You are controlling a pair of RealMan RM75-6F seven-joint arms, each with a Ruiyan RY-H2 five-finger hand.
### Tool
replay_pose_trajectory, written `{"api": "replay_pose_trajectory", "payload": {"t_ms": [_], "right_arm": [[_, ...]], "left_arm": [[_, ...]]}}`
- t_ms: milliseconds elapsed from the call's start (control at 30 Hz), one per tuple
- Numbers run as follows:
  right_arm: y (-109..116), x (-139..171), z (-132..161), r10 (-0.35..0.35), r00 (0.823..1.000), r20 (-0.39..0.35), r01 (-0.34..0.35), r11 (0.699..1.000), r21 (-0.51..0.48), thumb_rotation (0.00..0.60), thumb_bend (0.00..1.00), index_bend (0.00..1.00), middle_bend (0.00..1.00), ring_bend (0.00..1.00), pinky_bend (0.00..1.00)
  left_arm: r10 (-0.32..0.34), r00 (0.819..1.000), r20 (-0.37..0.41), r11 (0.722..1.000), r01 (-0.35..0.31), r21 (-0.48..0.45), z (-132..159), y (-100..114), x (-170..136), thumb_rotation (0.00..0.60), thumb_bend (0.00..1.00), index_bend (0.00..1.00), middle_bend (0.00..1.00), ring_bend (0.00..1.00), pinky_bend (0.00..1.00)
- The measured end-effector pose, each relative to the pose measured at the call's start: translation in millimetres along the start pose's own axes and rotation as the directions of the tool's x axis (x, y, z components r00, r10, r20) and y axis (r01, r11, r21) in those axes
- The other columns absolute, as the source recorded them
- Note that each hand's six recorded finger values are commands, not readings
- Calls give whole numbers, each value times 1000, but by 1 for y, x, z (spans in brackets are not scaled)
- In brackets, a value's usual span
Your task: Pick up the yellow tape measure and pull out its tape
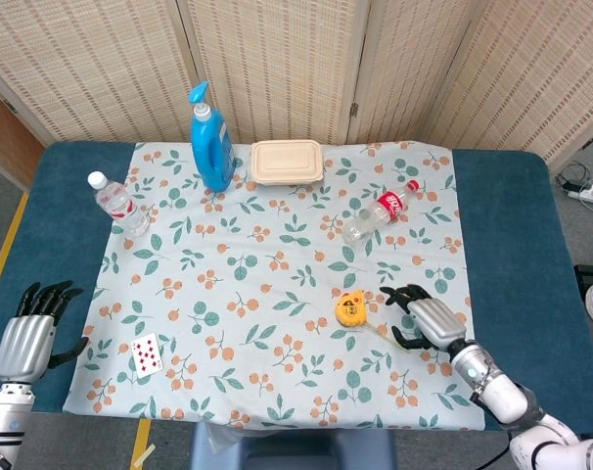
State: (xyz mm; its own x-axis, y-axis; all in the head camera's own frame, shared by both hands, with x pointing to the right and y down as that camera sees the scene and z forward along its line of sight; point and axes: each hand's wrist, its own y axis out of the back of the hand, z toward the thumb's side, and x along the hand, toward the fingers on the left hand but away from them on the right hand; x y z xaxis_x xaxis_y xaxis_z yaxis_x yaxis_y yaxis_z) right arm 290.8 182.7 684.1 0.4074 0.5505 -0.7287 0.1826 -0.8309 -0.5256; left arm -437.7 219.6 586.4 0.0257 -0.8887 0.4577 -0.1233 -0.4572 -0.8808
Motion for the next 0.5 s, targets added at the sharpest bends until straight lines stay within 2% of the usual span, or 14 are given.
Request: {"api": "replay_pose_trajectory", "payload": {"t_ms": [167, 500], "right_arm": [[-6, -20, 7, 27, 1000, -8, -27, 1000, 1, 453, 598, 0, 247, 80, 0], [-13, -54, 33, 50, 997, -57, -46, 997, 67, 454, 598, 0, 244, 75, 0]], "left_arm": [[-4, 1000, 8, 1000, 4, -9, 2, -1, 1, 600, 297, 222, 159, 154, 0], [-12, 1000, 4, 1000, 12, -15, -1, -3, 3, 600, 297, 217, 159, 154, 0]]}}
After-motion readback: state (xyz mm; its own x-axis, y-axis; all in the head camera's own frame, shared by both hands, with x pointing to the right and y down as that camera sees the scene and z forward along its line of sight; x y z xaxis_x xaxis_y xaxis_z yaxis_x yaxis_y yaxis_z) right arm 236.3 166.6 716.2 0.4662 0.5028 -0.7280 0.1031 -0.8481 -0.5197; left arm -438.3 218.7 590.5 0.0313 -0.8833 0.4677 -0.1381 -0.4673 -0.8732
